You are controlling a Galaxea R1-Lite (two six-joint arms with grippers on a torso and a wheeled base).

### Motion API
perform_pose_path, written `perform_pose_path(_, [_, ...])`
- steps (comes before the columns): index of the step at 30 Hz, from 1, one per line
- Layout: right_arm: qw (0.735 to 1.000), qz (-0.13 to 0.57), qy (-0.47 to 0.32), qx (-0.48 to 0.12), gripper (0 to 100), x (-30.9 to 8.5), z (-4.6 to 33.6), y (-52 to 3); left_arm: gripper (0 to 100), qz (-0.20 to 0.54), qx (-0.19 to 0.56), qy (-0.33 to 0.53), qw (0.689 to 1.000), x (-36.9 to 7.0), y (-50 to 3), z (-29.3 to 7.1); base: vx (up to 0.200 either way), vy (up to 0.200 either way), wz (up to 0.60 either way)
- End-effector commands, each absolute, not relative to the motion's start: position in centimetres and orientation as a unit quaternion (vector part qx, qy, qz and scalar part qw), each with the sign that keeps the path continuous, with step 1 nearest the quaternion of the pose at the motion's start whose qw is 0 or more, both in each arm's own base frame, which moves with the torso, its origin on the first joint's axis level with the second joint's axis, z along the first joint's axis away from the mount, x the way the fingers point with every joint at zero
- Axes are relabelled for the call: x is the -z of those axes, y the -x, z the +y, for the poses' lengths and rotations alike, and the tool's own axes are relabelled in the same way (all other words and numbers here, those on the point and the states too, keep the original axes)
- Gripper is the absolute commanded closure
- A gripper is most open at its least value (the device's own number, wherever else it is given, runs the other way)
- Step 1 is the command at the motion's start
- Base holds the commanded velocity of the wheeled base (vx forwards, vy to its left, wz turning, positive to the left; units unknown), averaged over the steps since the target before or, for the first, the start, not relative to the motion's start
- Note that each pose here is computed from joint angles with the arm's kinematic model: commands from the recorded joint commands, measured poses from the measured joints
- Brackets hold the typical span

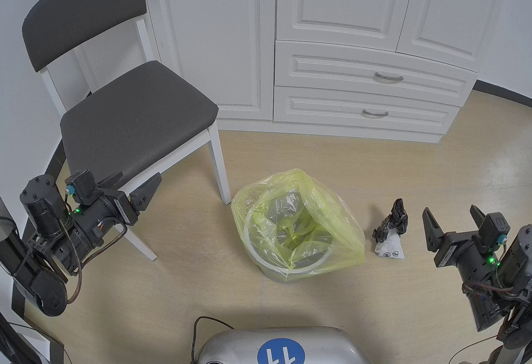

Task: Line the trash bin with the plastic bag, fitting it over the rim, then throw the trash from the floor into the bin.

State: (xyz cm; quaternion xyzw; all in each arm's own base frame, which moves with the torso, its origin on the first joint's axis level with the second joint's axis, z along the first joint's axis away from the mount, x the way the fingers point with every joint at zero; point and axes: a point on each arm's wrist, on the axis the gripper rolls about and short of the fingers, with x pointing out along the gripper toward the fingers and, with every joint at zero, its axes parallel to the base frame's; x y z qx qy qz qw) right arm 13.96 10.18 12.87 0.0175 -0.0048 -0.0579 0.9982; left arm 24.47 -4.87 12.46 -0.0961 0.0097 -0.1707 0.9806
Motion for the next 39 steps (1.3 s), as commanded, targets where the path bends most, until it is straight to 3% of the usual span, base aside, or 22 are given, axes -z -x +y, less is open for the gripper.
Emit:
perform_pose_path(1, [0.993,-0.107,0.031,0.032,0,-16.7,6.5,-11.8,0,-0.052,0.163,0.074,0.982,-15.4,-21.3,-4.0,0.000,0.000,0.00])
perform_pose_path(4, [0.982,-0.144,0.039,0.116,0,-18.0,3.1,-10.8,0,-0.099,0.161,0.074,0.979,-17.3,-19.2,-3.5,0.000,0.000,0.00])
perform_pose_path(8, [0.965,-0.194,0.022,0.176,0,-18.9,0.4,-6.2,0,-0.121,0.159,0.074,0.977,-18.0,-17.6,-3.2,0.000,0.000,0.00])
perform_pose_path(17, [0.927,-0.237,0.007,0.290,0,-15.2,-1.1,2.3,0,-0.136,0.135,0.074,0.979,-18.4,-17.0,-2.3,0.000,0.000,0.00])
perform_pose_path(21, [0.945,-0.220,-0.022,0.242,0,-12.8,-0.9,3.2,0,-0.141,0.127,0.077,0.979,-18.6,-16.8,-2.3,0.000,0.000,0.00])
perform_pose_path(26, [0.989,-0.093,-0.026,0.115,0,-9.4,-0.5,2.5,0,-0.152,0.130,0.086,0.976,-18.9,-16.1,-2.2,0.000,0.000,0.00])
perform_pose_path(28, [0.996,-0.028,-0.014,0.083,0,-8.1,-0.4,2.3,0,-0.152,0.131,0.087,0.976,-18.9,-16.1,-2.2,0.000,0.000,0.00])
perform_pose_path(32, [1.000,0.000,0.005,-0.008,0,-7.6,0.0,2.3,0,-0.143,0.133,0.087,0.977,-18.6,-16.3,-2.4,0.000,0.000,0.00])
perform_pose_path(39, [1.000,0.001,0.003,-0.005,0,-7.6,0.0,2.3,0,-0.132,0.147,0.087,0.976,-18.2,-16.2,-2.9,0.000,0.000,0.00])
